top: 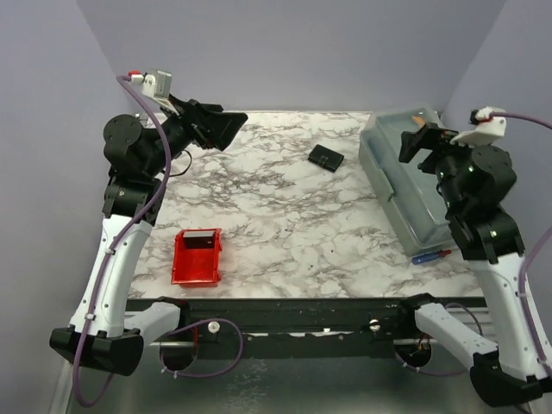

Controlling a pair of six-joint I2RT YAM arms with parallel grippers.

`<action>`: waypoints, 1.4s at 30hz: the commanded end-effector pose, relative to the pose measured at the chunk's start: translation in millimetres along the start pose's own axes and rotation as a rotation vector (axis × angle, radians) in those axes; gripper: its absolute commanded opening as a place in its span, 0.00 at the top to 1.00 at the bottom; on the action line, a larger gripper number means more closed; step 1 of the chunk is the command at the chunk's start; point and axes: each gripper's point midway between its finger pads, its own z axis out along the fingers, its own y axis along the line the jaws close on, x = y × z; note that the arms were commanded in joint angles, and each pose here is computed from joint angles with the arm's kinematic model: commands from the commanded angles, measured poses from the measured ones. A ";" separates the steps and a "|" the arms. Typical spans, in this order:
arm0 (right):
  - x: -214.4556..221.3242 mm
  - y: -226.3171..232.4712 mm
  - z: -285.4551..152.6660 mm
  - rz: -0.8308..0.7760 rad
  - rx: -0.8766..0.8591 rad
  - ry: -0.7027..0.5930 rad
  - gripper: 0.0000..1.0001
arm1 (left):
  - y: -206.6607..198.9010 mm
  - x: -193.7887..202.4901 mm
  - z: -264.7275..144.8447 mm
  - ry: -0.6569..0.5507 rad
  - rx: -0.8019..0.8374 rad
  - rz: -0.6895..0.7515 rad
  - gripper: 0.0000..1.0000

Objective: Put the credit cards into the card holder
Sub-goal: Turn over the card holder at the center of the board.

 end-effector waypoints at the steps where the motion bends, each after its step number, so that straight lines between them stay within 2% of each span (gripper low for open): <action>1: 41.0 16.5 45.4 0.001 -0.034 0.145 0.00 | 40.3 7.2 -4.0 -0.038 -0.201 -0.093 0.01; 6: 89.6 57.4 86.3 0.020 -0.218 0.261 0.00 | 64.9 36.2 -3.2 0.016 -0.257 -0.162 0.01; 8: 115.9 64.6 103.8 -0.010 -0.231 0.304 0.00 | 77.0 50.6 -3.9 0.033 -0.290 -0.218 0.01; 12: 185.1 59.9 146.5 -0.201 -0.164 0.413 0.00 | 113.5 82.9 -13.1 0.048 -0.380 -0.365 0.01; 16: 245.3 53.4 182.4 -0.398 -0.169 0.485 0.00 | 147.7 116.4 -22.7 0.098 -0.467 -0.357 0.01; 18: 262.9 47.1 203.6 -0.485 -0.140 0.495 0.01 | 159.0 137.1 -23.4 0.156 -0.483 -0.353 0.01; 22: 299.2 39.9 236.8 -0.683 -0.119 0.541 0.11 | 171.7 177.3 -20.3 0.283 -0.463 -0.390 0.02; 31: 355.5 66.5 257.2 -1.037 -0.236 0.510 0.12 | 176.5 221.9 -16.1 0.426 -0.390 -0.483 0.02; 34: 364.7 74.4 258.0 -1.035 -0.271 0.513 0.12 | 176.6 232.4 -18.3 0.451 -0.387 -0.513 0.03; 39: 384.2 70.4 266.2 -0.993 -0.223 0.543 0.10 | 175.2 238.4 -18.7 0.466 -0.378 -0.544 0.03; 42: 403.5 66.0 267.8 -0.968 -0.200 0.570 0.14 | 174.2 240.3 -19.0 0.472 -0.374 -0.557 0.03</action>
